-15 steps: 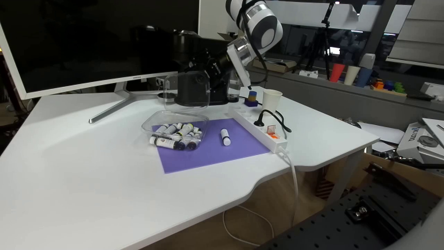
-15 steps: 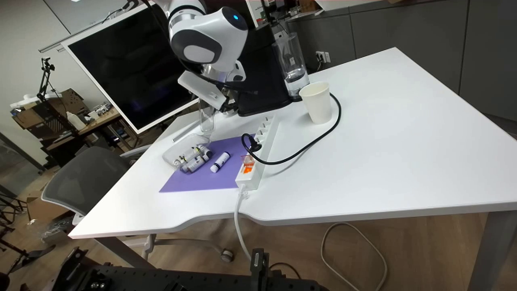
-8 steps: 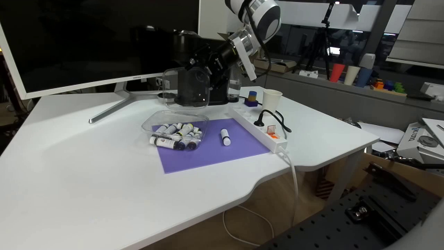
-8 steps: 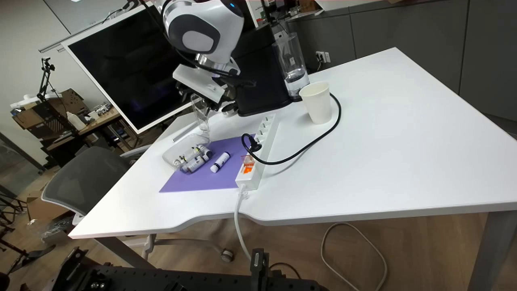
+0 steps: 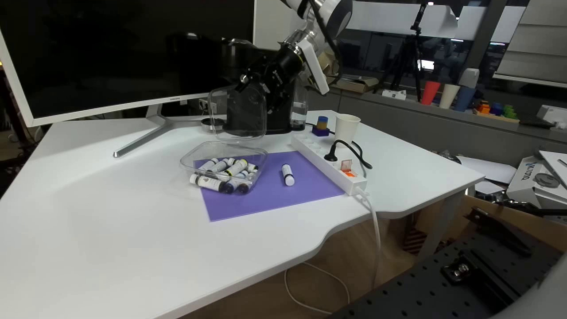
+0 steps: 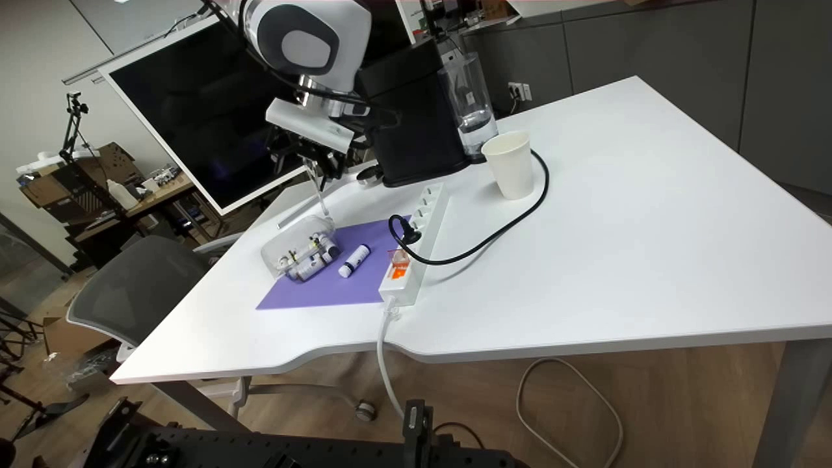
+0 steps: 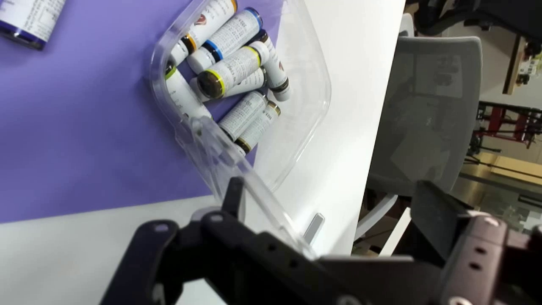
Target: Close the lid of the clear container
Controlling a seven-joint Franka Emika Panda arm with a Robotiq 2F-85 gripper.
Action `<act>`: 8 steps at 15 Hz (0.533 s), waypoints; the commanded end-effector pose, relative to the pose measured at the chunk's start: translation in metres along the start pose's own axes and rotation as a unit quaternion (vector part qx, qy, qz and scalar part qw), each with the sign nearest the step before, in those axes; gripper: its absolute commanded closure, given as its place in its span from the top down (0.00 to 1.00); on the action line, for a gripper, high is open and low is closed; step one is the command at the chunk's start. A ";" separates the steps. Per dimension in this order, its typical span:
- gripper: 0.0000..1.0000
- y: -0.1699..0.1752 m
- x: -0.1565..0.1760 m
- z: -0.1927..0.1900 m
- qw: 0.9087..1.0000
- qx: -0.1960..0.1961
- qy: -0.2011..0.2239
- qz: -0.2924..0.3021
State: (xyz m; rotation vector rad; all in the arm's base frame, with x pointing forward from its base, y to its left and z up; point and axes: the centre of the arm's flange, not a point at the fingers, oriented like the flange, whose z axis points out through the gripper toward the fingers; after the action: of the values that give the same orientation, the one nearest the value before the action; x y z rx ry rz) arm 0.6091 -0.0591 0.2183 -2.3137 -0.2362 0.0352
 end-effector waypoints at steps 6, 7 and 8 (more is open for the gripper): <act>1.00 -0.044 -0.006 0.018 0.991 -0.045 -0.094 -0.079; 1.00 -0.050 -0.007 0.023 0.989 -0.052 -0.105 -0.090; 1.00 -0.055 -0.007 0.026 0.987 -0.058 -0.116 -0.099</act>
State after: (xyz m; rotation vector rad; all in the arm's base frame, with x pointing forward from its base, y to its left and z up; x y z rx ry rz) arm 0.6044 -0.0208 0.2263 -2.3733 -0.5056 0.1569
